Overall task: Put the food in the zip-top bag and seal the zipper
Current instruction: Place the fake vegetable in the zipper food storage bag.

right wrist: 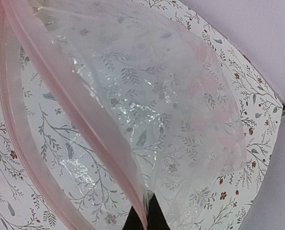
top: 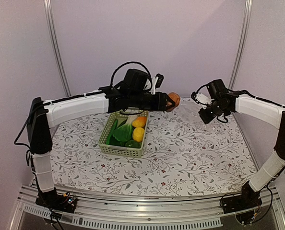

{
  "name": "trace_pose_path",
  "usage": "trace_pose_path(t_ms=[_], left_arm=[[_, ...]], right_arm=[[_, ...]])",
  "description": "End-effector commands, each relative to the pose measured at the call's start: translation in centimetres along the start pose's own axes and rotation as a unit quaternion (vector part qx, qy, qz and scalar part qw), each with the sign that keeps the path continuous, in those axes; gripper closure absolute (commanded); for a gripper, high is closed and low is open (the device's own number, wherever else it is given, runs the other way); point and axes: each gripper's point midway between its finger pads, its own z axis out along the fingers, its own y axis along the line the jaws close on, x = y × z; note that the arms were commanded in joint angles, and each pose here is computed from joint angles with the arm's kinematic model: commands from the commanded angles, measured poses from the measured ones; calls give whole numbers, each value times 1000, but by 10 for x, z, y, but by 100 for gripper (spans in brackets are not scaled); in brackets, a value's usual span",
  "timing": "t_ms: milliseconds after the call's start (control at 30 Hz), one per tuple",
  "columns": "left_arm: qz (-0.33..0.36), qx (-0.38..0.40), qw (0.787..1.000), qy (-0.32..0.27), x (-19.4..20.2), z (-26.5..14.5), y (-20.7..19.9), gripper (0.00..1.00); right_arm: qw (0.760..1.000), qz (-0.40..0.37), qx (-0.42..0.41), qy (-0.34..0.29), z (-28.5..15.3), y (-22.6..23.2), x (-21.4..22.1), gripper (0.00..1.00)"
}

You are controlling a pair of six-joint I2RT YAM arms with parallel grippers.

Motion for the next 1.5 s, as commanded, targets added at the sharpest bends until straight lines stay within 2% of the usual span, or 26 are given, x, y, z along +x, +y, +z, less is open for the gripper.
trace_pose_path(t_ms=[0,200,533,767,833,967,1167,1300,1400,1467], left_arm=[[-28,100,995,12,10,37,-47,75],[-53,115,991,36,31,75,-46,77],[-104,62,991,62,52,111,-12,81],[-231,6,971,64,53,123,35,66],[-242,4,968,60,50,125,38,56],[-220,38,974,39,29,124,23,42],[-149,83,985,3,-2,108,-5,15],[-113,128,985,-8,-11,95,-25,14],[-63,191,979,-43,-28,68,-59,15],[-21,205,976,-69,-38,45,-75,16]], right_arm=[[999,5,-40,-2,0,19,-10,100],[997,20,-72,-12,-8,28,-19,100],[996,27,-84,-27,-24,30,-24,100],[995,28,-91,-33,-31,34,-29,100],[996,29,-82,-34,-32,30,-32,100],[995,29,-85,-34,-32,31,-31,100],[996,38,-78,-27,-26,26,-29,100],[996,53,-72,-24,-23,17,-28,100],[994,70,-74,-28,-26,3,-29,100],[989,92,-109,-47,-35,-6,-34,100]])
